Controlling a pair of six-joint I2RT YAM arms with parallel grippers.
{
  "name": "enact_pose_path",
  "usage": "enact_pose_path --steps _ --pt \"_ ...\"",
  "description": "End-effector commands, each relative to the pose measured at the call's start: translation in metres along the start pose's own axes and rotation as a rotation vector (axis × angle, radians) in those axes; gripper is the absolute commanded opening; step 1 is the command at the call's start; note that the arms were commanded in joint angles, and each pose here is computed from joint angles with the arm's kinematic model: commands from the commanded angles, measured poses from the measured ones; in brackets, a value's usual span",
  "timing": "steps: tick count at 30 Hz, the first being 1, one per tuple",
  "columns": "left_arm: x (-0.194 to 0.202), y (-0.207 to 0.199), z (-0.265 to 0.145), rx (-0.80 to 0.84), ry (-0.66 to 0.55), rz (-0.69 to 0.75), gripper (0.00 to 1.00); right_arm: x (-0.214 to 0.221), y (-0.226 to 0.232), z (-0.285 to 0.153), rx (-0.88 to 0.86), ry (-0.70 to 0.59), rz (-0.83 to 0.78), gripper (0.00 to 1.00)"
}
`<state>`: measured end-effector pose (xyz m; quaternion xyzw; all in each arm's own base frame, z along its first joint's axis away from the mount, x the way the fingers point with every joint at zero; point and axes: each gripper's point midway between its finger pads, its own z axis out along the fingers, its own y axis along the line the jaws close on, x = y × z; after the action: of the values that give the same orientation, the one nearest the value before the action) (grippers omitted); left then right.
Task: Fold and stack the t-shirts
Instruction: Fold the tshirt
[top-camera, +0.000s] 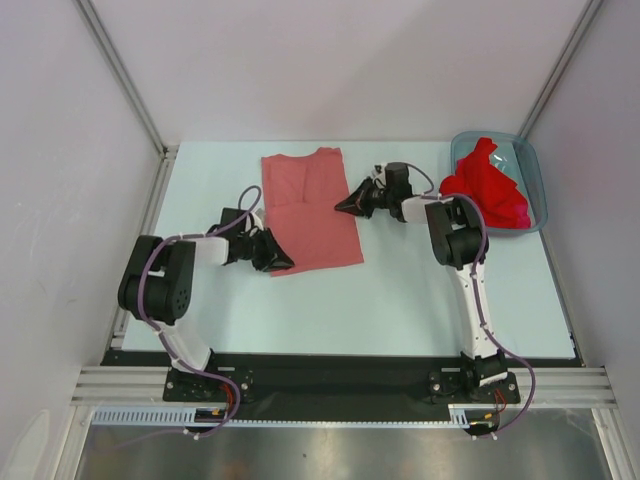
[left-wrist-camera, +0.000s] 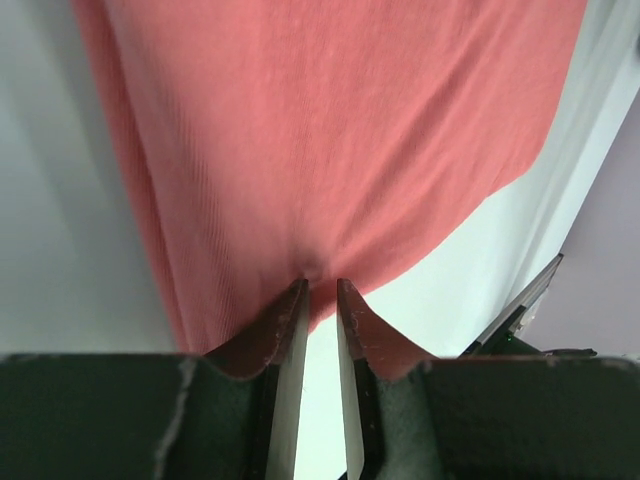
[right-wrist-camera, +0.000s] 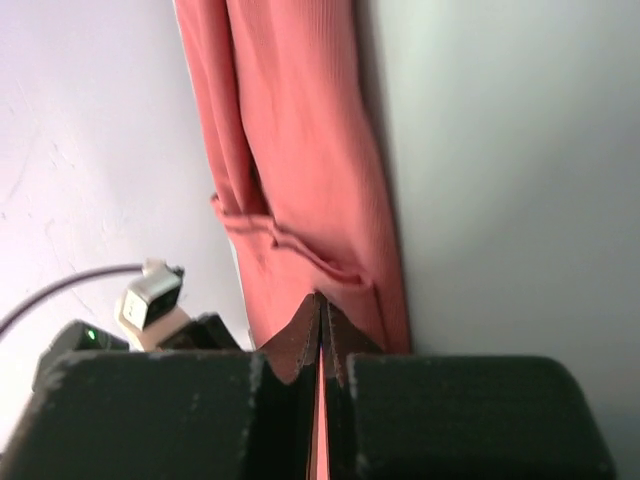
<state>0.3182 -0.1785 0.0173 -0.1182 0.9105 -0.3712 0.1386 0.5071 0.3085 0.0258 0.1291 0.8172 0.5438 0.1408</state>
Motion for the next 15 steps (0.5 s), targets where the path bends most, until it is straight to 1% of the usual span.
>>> enact_pose_path --steps 1,4,5,6,7,8,9,10,11,12,14,15 --pt "0.026 0.033 -0.006 -0.125 0.026 -0.026 0.25 -0.039 -0.025 -0.007 0.050 -0.097 0.028 0.01" --pt "0.019 0.024 -0.019 -0.137 0.001 0.025 0.27 -0.048 -0.015 -0.016 0.047 -0.089 0.001 0.01" --pt "0.017 0.018 -0.026 -0.134 -0.005 0.045 0.31 -0.051 0.001 -0.022 0.034 -0.092 -0.028 0.01" --pt "0.009 0.007 -0.031 -0.116 -0.022 0.065 0.36 -0.049 0.008 -0.027 0.040 -0.077 -0.027 0.01" --pt "0.006 0.000 -0.034 -0.104 -0.028 0.075 0.41 -0.046 0.018 -0.031 0.033 -0.066 -0.065 0.01" --pt "0.004 -0.012 -0.041 -0.074 -0.034 0.086 0.46 -0.043 0.036 -0.042 0.041 -0.058 -0.077 0.01" --pt "-0.003 -0.023 -0.045 -0.052 -0.048 0.102 0.47 -0.042 0.050 -0.050 0.039 -0.062 -0.108 0.01" --pt "-0.006 -0.030 -0.049 -0.039 -0.057 0.105 0.47 -0.034 0.055 -0.055 0.055 -0.041 -0.162 0.02" --pt "-0.007 -0.035 -0.052 -0.029 -0.058 0.108 0.48 -0.025 0.072 -0.068 0.081 -0.026 -0.176 0.02" --pt "-0.009 -0.041 -0.056 -0.017 -0.069 0.112 0.48 -0.019 0.078 -0.073 0.097 -0.015 -0.210 0.02" --pt "-0.009 -0.045 -0.056 0.001 -0.072 0.109 0.45 0.007 0.084 -0.077 0.119 0.048 -0.259 0.03" --pt "-0.005 -0.041 -0.052 0.007 -0.054 0.095 0.45 0.020 0.098 -0.081 0.099 0.072 -0.282 0.03"
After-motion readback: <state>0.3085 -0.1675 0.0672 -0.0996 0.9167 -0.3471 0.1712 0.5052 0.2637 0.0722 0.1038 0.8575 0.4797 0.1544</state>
